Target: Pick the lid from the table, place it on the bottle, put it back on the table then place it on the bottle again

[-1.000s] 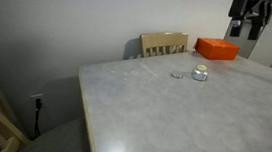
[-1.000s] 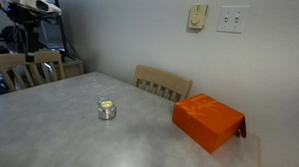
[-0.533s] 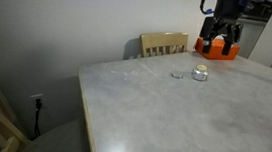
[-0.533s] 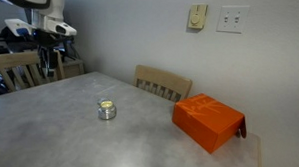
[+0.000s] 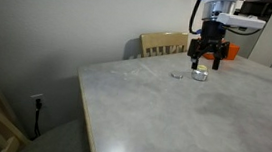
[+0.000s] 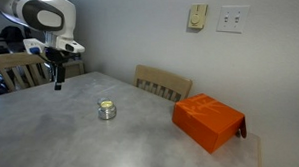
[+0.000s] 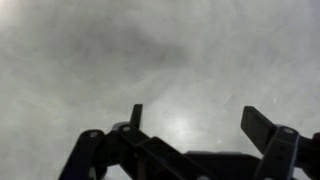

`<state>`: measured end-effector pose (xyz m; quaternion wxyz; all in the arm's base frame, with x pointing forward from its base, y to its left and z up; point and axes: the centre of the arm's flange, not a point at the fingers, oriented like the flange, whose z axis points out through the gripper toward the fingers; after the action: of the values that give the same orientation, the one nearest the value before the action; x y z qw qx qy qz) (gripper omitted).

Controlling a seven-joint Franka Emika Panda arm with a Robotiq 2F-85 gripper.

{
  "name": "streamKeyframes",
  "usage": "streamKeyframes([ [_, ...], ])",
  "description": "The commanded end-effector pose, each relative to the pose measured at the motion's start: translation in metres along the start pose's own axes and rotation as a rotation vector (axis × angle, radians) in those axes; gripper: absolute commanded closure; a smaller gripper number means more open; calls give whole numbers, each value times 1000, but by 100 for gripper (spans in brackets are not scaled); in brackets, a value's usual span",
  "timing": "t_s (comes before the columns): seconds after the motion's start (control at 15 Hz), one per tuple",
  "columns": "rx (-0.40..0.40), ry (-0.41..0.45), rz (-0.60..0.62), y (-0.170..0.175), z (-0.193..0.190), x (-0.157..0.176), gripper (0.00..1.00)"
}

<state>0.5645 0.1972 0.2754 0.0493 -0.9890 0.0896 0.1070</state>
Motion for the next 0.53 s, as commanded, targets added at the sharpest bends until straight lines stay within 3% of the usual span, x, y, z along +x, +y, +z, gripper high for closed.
streamKeyframes([
  [0.0,-44,48,58,-3,-9,-2,0],
  [0.27,-103,72,186,4,2,22,0],
  [0.47,-26,77,229,5,19,41,0],
])
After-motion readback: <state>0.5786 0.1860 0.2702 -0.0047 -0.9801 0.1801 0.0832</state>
